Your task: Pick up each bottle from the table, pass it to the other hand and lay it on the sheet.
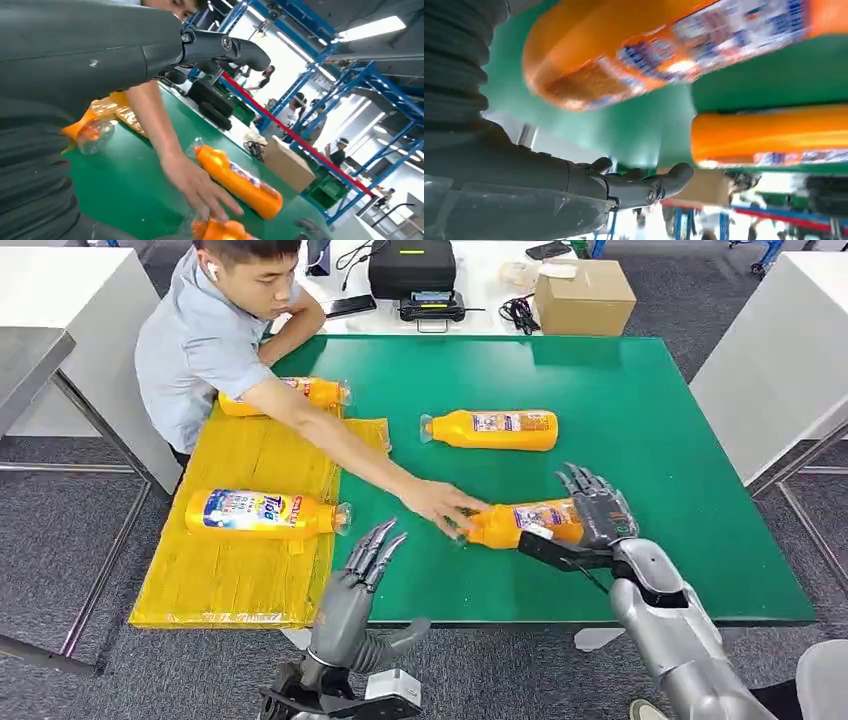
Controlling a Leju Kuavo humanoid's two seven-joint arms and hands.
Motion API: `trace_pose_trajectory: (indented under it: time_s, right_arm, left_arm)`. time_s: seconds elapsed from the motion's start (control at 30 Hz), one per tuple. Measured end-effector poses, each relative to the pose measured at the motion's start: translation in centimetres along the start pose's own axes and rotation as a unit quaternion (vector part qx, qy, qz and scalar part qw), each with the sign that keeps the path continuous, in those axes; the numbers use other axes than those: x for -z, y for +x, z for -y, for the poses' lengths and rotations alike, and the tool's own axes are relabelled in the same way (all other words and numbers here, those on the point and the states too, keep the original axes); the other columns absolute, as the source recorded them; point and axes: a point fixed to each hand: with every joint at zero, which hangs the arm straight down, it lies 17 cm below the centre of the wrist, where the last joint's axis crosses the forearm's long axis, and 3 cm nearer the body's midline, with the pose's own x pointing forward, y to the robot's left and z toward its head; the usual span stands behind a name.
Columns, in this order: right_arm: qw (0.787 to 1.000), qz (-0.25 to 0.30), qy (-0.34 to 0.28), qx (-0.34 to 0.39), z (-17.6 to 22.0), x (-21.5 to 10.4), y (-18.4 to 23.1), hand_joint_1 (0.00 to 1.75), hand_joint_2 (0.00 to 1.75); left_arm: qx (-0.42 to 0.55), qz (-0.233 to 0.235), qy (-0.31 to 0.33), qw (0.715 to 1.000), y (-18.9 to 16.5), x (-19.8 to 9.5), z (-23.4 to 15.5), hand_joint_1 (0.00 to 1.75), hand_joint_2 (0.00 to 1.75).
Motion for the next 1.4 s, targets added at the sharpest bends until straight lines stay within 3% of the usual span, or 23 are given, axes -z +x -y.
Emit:
trace_pose_trajectory:
  time_s: [0.17,0.43,0.63,1.27,1.3,1.33,1.37,1.4]
  right_arm:
    - [0.998,-0.011,0.035,0.043,-2.9,0.2,0.2,0.0,1.75]
    - [0.996,-0.031,0.065,0.048,-4.5,0.1,-1.3,0.0,1.75]
    - [0.995,-0.057,0.081,-0.016,-4.7,0.1,-3.2,0.0,1.75]
    - [0.99,-0.062,0.117,-0.05,-4.9,0.2,-4.4,0.0,1.75]
    - [0.989,-0.059,0.125,-0.049,-5.0,0.3,-4.5,0.63,1.75]
    - [0.988,-0.059,0.134,-0.046,-5.1,0.2,-4.6,1.64,1.75]
    - [0.988,-0.059,0.137,-0.043,-5.2,0.1,-4.7,1.75,1.75]
    - [0.987,-0.058,0.143,-0.039,-5.4,0.0,-4.8,1.75,1.75]
  left_arm:
    - [-0.009,0.007,-0.001,1.0,0.4,0.1,0.4,0.0,1.75]
    - [-0.009,0.01,-0.008,1.0,0.6,0.0,1.0,0.0,1.75]
    - [-0.012,0.011,-0.016,1.0,0.7,-0.2,1.4,0.0,1.75]
    - [-0.013,0.011,-0.022,1.0,0.6,-0.3,1.7,0.0,1.75]
    - [-0.014,0.01,-0.023,1.0,0.5,-0.3,1.8,0.0,1.75]
    - [-0.016,0.009,-0.023,1.0,0.5,-0.3,1.8,0.0,1.75]
    - [-0.016,0.009,-0.023,1.0,0.4,-0.3,1.9,0.0,1.75]
    - [-0.017,0.009,-0.024,1.0,0.4,-0.3,1.9,0.0,1.75]
